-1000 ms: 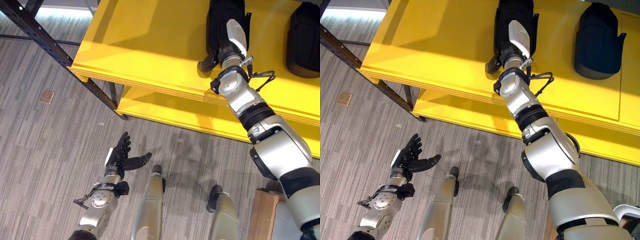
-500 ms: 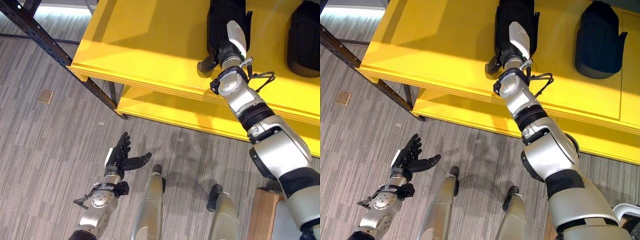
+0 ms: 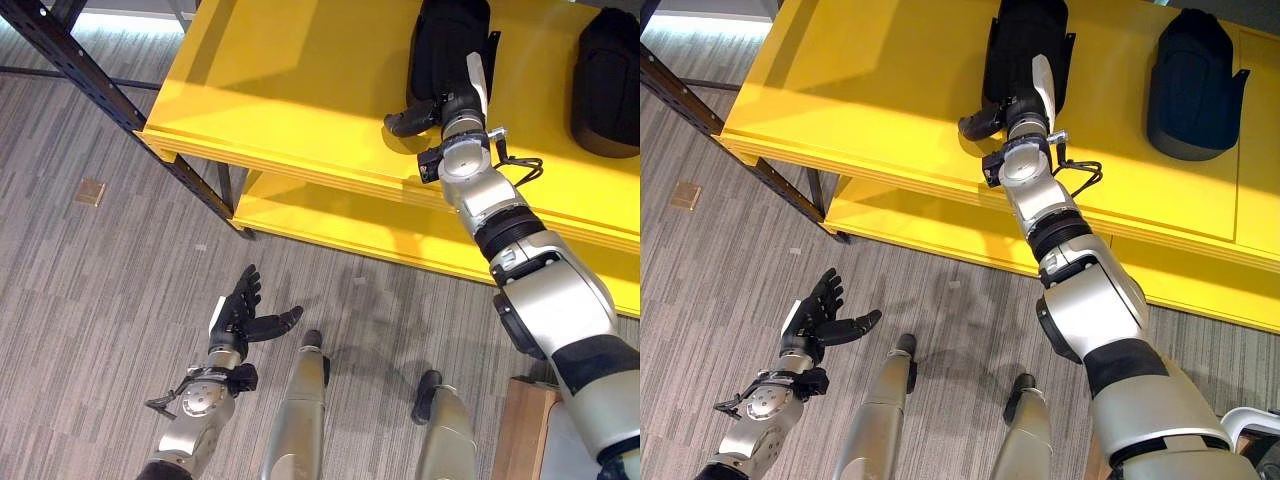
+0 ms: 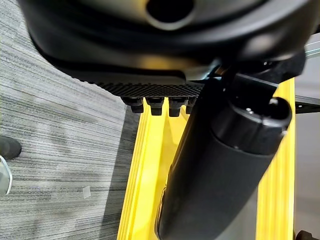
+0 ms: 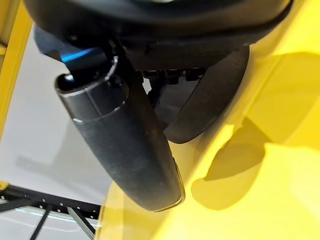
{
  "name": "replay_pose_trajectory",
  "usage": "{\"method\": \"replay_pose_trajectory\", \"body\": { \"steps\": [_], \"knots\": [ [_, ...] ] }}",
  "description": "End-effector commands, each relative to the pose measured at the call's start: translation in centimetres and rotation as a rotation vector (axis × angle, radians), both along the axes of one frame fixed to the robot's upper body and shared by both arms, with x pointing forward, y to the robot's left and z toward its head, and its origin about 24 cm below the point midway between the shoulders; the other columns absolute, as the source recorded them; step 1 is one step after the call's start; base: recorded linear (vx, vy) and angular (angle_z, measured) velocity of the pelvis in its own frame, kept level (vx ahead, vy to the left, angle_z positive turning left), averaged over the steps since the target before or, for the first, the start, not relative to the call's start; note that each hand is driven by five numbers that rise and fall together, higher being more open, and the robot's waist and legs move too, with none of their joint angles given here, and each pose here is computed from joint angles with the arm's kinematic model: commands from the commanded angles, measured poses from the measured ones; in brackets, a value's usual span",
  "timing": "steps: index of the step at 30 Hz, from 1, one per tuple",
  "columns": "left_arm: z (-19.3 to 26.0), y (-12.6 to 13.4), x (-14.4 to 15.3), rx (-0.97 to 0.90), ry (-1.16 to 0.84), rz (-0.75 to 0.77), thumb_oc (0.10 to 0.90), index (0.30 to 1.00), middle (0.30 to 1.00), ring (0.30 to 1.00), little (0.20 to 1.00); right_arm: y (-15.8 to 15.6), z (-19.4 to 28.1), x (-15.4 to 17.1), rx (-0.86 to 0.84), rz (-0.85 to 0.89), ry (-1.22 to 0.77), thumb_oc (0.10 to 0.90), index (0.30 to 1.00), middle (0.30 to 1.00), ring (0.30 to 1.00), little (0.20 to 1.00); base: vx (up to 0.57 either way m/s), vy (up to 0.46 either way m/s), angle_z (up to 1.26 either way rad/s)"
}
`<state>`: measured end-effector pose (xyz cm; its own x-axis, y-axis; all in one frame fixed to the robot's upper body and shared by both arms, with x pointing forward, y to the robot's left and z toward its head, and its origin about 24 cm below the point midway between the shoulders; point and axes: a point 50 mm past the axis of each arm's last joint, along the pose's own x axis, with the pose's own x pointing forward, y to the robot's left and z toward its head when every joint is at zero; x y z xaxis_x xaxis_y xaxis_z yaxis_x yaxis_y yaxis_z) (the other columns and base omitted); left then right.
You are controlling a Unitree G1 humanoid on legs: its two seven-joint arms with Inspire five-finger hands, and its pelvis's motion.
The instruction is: Move parts from the plastic box to the shelf.
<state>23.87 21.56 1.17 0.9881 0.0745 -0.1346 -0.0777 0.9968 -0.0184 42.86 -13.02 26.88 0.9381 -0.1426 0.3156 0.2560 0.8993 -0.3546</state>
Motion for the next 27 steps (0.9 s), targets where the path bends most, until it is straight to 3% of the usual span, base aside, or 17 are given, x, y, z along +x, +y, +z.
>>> {"method": "replay_pose_trajectory", "body": {
  "steps": [1, 17, 27],
  "knots": [
    [3.7, 0.9, 1.4, 0.036, -0.183, -0.017, 0.900, 1.000, 1.000, 1.000, 1.000, -0.3, 3.9, -0.3, 0.064, 0.021, -0.098, 0.900, 1.000, 1.000, 1.000, 1.000, 0.00, 0.000, 0.00],
    [3.6, 1.0, 1.3, 0.043, -0.179, -0.013, 0.900, 1.000, 1.000, 1.000, 1.000, -0.7, 4.1, -0.3, 0.090, 0.019, -0.102, 0.900, 1.000, 1.000, 1.000, 1.000, 0.01, -0.002, 0.00],
    [3.7, 1.1, 1.3, 0.036, -0.180, -0.009, 0.900, 1.000, 1.000, 1.000, 1.000, -1.3, 5.7, -0.6, -0.006, -0.017, -0.144, 0.900, 1.000, 1.000, 1.000, 1.000, 0.00, 0.003, 0.00]
  ]
}}
